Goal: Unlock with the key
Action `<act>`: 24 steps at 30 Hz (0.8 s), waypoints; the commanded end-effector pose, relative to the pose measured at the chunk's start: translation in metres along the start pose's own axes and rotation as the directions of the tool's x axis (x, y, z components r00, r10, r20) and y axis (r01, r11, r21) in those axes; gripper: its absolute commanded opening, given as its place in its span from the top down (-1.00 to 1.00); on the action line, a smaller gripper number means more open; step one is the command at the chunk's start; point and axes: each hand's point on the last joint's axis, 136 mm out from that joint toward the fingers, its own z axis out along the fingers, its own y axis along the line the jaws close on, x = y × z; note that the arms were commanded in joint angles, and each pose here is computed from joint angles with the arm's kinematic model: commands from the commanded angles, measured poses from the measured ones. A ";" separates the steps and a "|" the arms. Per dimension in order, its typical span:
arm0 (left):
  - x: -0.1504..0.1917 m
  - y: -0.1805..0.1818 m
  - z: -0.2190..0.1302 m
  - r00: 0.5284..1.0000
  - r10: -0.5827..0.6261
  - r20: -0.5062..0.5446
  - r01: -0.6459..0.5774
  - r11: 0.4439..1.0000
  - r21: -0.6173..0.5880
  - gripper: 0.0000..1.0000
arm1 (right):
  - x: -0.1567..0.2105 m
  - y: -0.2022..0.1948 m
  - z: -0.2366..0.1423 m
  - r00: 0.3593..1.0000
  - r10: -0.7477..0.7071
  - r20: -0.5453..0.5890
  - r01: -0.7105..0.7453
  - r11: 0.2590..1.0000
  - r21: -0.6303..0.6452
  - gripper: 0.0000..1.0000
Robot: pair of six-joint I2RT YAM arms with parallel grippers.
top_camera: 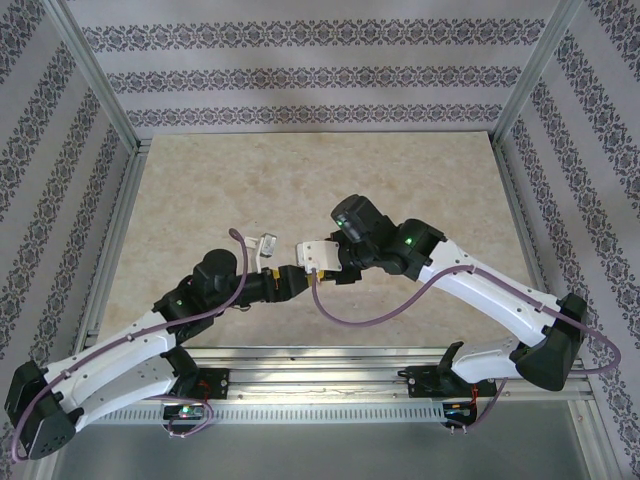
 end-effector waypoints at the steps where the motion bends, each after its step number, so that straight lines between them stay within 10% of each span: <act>1: -0.011 -0.011 0.005 0.993 -0.116 0.024 0.113 0.990 0.082 -0.87 | -0.004 0.003 -0.002 0.999 -0.031 0.014 0.031 0.999 0.015 1.00; 24: -0.019 -0.001 0.023 0.994 -0.108 0.027 0.106 0.993 0.049 -0.12 | -0.013 0.028 -0.002 0.998 0.021 0.063 -0.015 0.996 -0.092 1.00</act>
